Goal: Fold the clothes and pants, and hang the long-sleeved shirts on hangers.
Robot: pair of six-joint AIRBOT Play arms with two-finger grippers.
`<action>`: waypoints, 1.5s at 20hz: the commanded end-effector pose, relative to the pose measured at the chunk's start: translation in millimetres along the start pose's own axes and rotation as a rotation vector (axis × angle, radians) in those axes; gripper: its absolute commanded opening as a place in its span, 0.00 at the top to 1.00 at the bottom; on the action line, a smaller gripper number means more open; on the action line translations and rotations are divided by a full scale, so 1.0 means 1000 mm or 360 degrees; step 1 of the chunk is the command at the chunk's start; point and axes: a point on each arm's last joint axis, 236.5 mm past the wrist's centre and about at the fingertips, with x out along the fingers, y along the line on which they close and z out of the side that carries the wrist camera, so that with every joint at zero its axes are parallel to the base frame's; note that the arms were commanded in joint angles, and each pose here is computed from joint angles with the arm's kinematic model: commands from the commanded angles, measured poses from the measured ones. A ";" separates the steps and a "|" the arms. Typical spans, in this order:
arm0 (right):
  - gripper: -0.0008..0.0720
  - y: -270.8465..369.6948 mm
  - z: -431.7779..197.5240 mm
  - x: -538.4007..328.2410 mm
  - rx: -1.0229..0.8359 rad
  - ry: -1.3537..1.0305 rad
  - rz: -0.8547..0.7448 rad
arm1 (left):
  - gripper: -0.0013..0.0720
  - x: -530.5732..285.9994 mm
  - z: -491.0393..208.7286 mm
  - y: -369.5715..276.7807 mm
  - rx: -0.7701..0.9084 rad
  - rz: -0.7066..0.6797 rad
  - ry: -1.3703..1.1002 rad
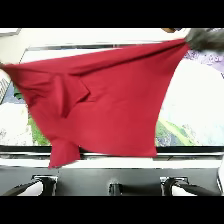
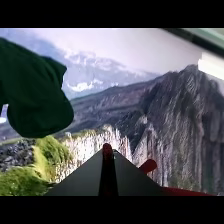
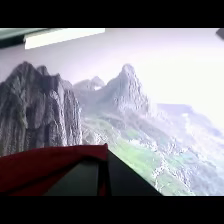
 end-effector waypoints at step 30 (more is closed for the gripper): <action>0.41 -0.043 -0.446 0.006 0.0854 0.1539 0.0490 | 0.36 0.050 -0.188 0.106 -0.0373 0.0057 0.0897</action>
